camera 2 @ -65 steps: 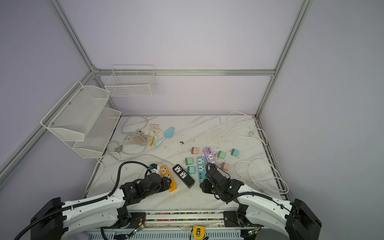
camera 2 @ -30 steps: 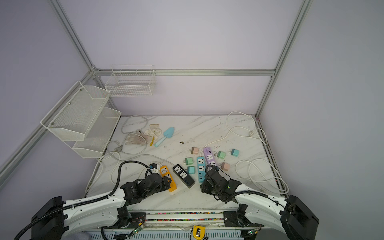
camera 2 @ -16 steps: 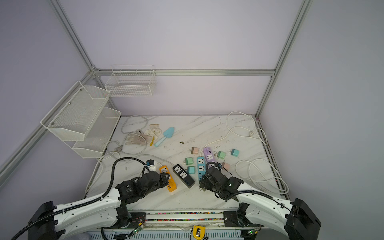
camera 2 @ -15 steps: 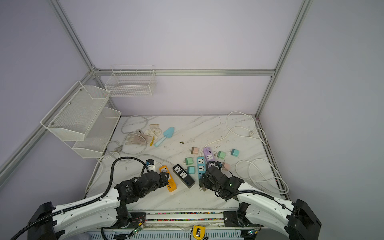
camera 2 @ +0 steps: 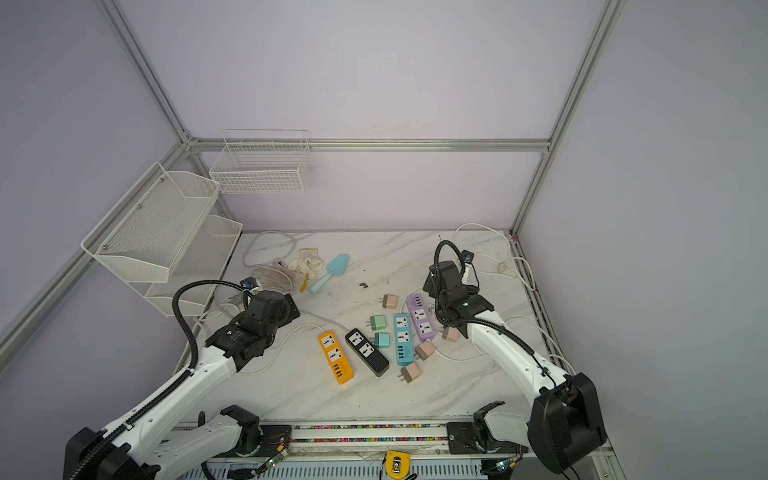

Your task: Pull the plug off the socket

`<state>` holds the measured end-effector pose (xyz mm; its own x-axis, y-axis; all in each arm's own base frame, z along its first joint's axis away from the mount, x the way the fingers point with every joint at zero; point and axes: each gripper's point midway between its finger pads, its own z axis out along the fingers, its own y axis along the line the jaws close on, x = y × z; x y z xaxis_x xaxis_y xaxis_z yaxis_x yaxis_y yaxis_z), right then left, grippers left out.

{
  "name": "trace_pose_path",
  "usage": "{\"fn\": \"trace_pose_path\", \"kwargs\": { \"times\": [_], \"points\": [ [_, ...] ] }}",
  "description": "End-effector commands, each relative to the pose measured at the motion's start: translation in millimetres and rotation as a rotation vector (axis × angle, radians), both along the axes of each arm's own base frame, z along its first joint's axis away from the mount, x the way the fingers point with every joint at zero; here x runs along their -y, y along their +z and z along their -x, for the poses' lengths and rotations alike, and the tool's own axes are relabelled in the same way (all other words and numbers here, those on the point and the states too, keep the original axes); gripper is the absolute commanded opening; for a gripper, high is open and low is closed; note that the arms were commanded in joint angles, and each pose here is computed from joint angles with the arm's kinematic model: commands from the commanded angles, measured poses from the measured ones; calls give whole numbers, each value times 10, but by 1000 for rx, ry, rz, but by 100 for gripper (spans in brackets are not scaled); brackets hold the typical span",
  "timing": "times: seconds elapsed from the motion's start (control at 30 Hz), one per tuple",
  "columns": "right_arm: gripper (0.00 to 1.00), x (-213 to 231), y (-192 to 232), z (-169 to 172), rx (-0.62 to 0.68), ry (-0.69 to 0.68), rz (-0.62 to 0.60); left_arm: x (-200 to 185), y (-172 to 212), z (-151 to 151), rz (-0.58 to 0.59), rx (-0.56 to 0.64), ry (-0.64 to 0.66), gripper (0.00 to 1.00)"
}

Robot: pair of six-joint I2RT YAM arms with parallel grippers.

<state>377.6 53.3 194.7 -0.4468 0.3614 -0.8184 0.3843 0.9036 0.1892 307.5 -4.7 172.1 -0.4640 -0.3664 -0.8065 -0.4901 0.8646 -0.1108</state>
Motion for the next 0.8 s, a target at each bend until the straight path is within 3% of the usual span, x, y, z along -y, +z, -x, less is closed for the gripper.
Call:
{"fn": "trace_pose_path", "kwargs": {
  "times": [0.0,0.1,0.2,0.37,0.47,0.53,0.63,0.7,0.77],
  "points": [
    [97,549,88,-250,115,-124,168,-471,221,-164,-136,50,146,100],
    [97,935,-239,-356,124,-222,214,-657,52,-326,-206,76,161,100],
    [97,1080,-526,-457,140,-253,215,-627,-147,-532,-353,113,62,100],
    [97,966,-695,-715,210,-144,263,-530,-340,-744,-478,187,-66,100],
    [97,818,-449,-718,396,-11,237,-473,-318,-838,-458,234,-123,100],
    [97,735,-561,-759,371,57,228,-417,-375,-837,-409,272,-173,100],
    [97,548,-558,-625,449,179,266,-341,-386,-766,-430,367,-224,99],
    [97,523,-543,-588,503,184,279,-338,-410,-766,-410,349,-226,100],
    [97,505,-604,-622,459,197,271,-289,-497,-806,-385,330,-279,100]
  ]
}}
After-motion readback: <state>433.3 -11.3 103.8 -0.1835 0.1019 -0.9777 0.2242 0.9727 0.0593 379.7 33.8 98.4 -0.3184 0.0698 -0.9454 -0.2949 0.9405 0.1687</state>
